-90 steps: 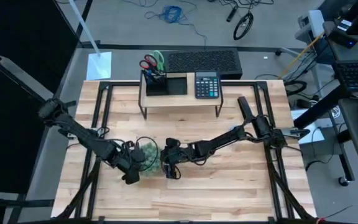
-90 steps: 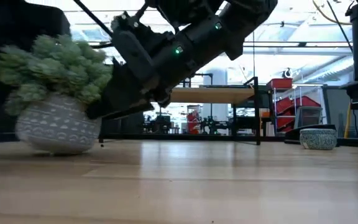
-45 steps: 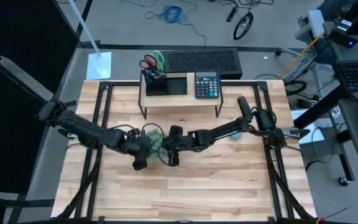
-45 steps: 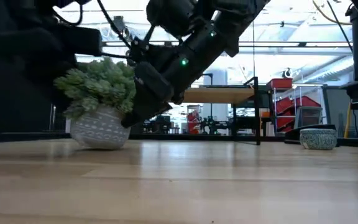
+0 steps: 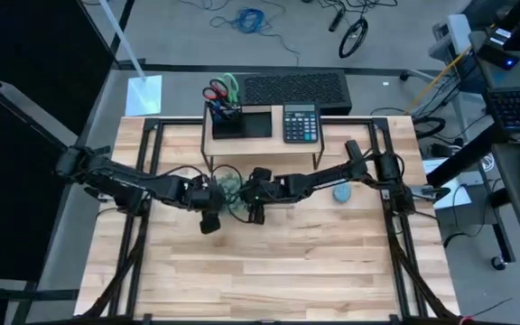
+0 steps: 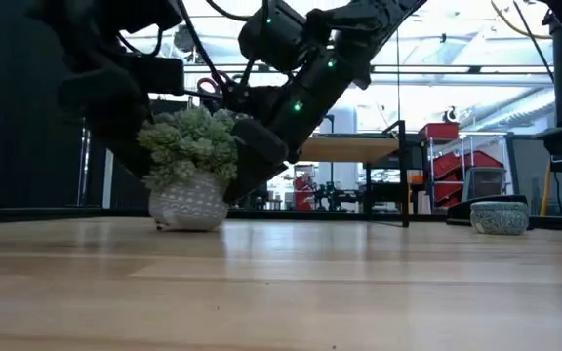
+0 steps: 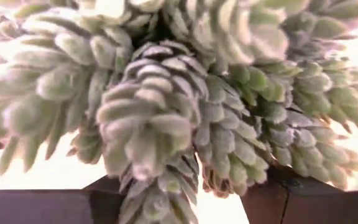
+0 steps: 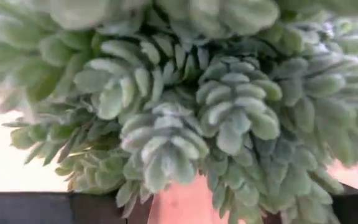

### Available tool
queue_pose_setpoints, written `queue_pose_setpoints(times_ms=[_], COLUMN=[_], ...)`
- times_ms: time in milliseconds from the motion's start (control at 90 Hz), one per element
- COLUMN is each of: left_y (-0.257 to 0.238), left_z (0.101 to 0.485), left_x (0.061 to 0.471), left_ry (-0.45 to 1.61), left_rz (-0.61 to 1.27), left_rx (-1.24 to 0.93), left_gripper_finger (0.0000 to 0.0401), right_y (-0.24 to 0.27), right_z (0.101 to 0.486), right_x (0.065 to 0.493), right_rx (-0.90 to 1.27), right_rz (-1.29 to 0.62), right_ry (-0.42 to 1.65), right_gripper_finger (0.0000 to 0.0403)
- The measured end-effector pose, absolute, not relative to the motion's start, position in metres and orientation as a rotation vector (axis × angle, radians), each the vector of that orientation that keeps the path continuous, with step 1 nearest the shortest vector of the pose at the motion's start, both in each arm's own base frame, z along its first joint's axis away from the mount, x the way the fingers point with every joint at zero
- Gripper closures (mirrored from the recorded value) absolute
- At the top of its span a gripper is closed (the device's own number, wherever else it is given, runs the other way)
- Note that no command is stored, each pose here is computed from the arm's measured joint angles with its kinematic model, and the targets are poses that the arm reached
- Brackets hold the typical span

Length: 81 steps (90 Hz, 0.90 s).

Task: Pick and place office supplies into organizer
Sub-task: Move the green potted plant under the shelf

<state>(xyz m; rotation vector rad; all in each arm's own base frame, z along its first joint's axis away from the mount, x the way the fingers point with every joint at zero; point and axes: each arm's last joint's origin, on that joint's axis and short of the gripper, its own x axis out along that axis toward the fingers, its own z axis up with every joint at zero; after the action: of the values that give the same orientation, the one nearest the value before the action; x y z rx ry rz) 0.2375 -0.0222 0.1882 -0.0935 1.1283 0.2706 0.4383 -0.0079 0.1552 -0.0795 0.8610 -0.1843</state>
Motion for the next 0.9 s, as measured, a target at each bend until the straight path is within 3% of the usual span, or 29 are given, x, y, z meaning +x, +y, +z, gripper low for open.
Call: queue_pose_setpoints(times_ms=[600, 900], left_y=[0.007, 0.006], left_z=[0.19, 0.221], left_x=[0.24, 0.236], left_ry=[1.12, 1.082], left_rz=[0.334, 0.335], left_rx=[-0.096, -0.103], left_gripper_finger=[0.0235, 0.0235], right_y=[-0.045, -0.04], right_z=[0.158, 0.194], right_x=[0.426, 0.41], right_rx=[-0.08, -0.066], right_rz=[-0.237, -0.243], right_ry=[0.963, 0.959], right_gripper_finger=[0.0195, 0.0195])
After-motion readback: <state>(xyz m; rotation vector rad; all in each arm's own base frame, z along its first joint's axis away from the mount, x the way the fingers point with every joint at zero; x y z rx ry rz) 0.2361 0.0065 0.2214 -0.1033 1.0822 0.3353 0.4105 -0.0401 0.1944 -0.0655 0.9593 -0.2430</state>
